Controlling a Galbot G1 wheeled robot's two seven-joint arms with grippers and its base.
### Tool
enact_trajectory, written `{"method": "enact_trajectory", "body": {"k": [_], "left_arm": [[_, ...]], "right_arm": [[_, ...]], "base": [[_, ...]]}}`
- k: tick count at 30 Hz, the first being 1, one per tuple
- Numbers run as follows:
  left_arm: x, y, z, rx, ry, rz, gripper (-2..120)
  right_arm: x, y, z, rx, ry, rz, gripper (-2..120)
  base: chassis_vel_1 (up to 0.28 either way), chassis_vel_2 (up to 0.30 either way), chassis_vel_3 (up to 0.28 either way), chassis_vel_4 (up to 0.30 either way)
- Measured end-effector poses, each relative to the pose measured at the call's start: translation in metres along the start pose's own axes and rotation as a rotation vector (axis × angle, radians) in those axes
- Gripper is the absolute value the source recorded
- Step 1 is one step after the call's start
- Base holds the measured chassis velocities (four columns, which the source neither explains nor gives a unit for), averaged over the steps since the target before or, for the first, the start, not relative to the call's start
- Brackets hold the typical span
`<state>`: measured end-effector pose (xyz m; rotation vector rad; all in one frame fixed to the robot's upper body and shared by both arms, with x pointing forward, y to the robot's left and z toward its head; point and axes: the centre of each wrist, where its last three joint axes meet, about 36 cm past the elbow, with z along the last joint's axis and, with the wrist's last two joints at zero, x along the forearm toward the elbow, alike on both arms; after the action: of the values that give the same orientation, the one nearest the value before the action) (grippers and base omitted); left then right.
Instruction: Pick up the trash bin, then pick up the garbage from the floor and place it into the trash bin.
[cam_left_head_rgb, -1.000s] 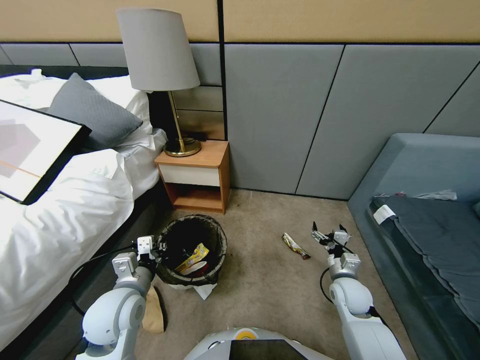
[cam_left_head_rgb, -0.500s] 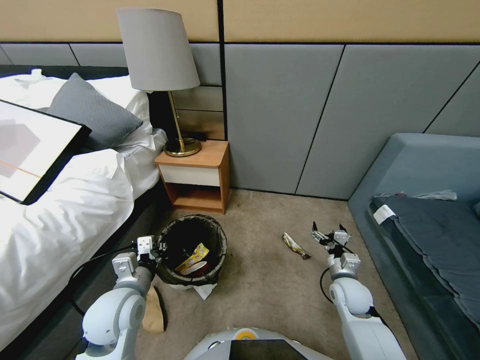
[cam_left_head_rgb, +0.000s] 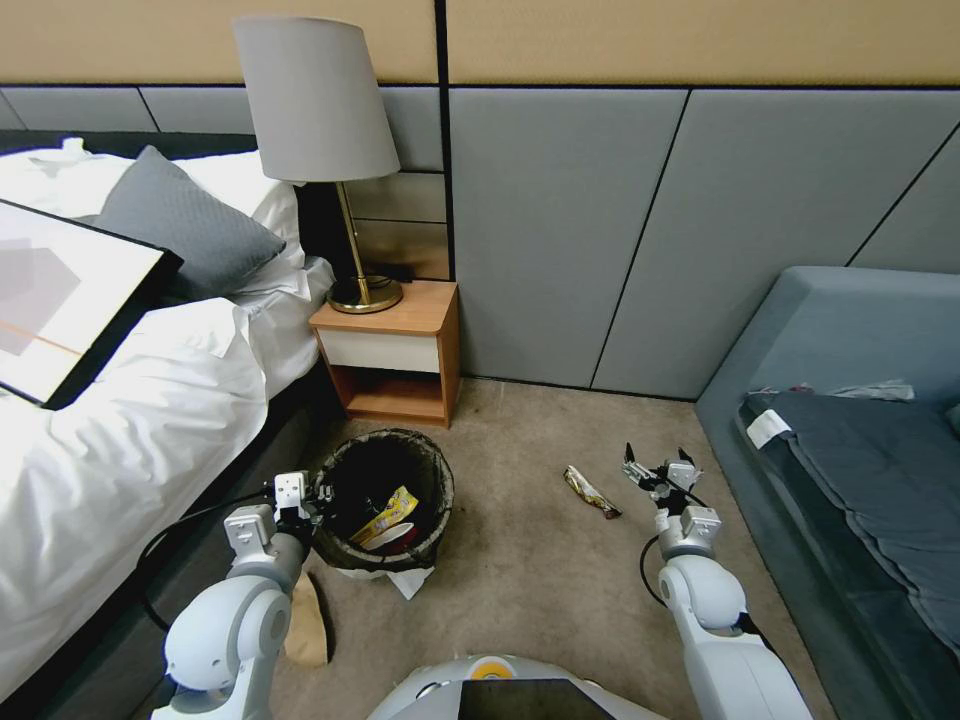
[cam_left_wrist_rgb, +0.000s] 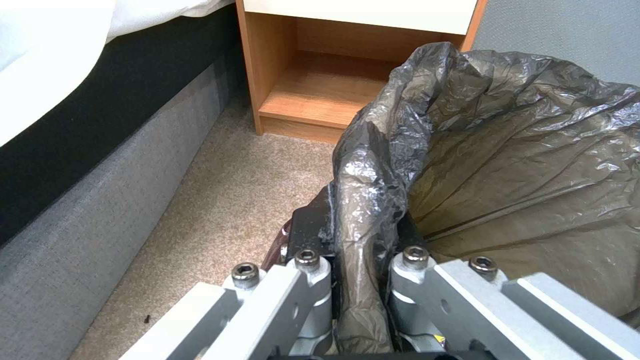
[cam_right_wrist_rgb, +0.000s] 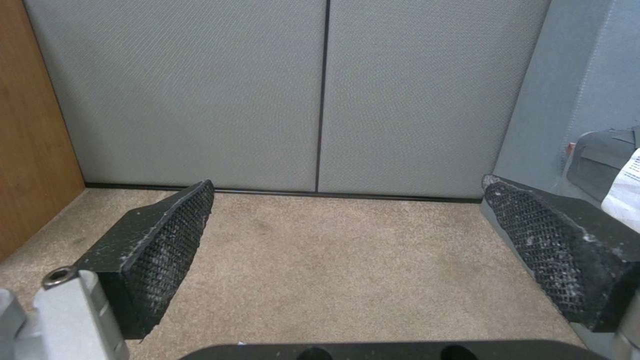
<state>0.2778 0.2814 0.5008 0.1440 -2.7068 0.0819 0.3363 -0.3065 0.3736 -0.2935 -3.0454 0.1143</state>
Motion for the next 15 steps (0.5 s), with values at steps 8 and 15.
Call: {"method": "enact_trajectory", "body": {"k": [8,15], "left_arm": [[0.0000,0.0000,0.0000,0.000,0.000,0.000,4],[0.0000,0.0000,0.0000,0.000,0.000,0.000,4]], "right_arm": [[0.0000,0.0000,0.0000,0.000,0.000,0.000,100],[0.0000,0.0000,0.0000,0.000,0.000,0.000,100]], "base": [[0.000,0.000,0.000,0.000],[0.000,0.000,0.000,0.000]]}}
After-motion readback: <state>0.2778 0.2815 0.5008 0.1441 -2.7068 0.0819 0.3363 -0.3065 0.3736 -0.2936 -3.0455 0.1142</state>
